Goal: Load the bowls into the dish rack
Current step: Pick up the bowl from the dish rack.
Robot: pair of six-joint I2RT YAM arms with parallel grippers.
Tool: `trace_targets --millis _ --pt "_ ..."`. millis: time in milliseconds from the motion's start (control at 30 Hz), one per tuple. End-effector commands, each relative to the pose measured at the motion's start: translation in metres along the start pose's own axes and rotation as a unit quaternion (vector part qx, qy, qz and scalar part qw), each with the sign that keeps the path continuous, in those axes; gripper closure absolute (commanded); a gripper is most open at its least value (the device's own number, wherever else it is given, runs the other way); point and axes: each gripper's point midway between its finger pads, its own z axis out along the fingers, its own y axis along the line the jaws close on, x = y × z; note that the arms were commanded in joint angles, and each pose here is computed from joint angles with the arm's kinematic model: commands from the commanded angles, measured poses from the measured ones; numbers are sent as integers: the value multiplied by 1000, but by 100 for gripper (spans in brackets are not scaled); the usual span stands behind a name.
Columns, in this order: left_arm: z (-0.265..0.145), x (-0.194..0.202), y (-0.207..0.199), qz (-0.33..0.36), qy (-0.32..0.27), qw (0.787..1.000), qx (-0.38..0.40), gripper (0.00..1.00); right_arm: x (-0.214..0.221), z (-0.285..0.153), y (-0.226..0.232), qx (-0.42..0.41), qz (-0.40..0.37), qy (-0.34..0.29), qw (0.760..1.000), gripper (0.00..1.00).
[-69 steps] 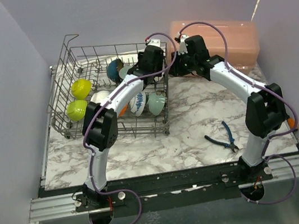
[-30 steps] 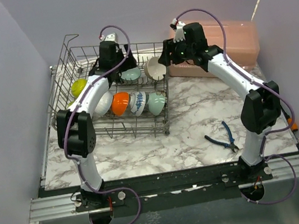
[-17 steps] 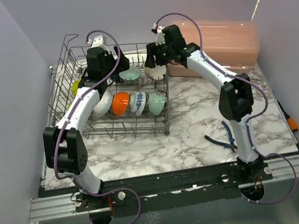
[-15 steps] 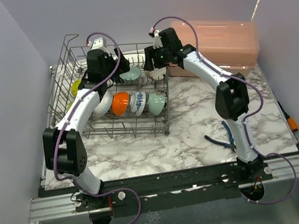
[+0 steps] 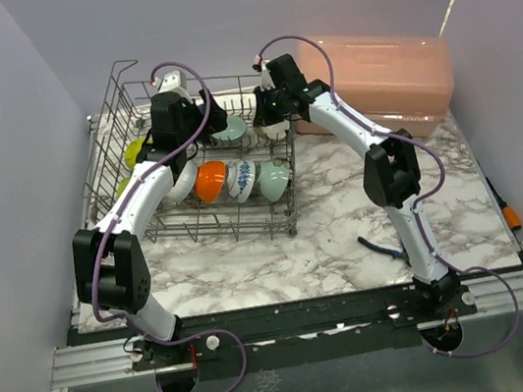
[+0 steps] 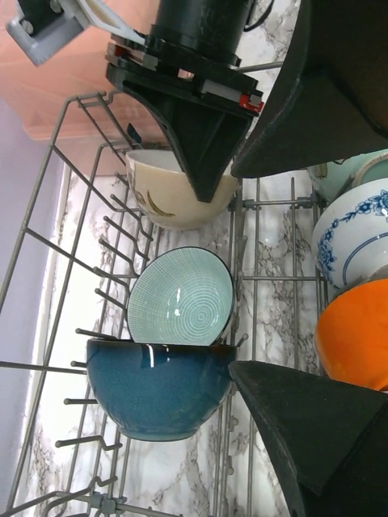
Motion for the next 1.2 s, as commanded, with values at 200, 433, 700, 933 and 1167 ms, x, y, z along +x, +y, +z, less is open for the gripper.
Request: trace_targets --millis 200,433,700,933,1167 --pt "-1 -17 -31 -55 -16 995 76 6 -21 -46 27 -44 -21 -44 998 100" --pt "10 -16 -47 -106 -13 987 119 6 -31 -72 43 -102 22 -91 990 100" --pt "27 -2 -61 -152 20 976 152 2 -24 -67 58 -174 43 -97 979 100" --pt "48 19 -62 -165 66 974 141 1 -20 -84 69 -203 5 -108 973 100" --pt "61 36 -89 -140 105 971 164 1 -17 -95 78 -226 -21 -96 969 100"
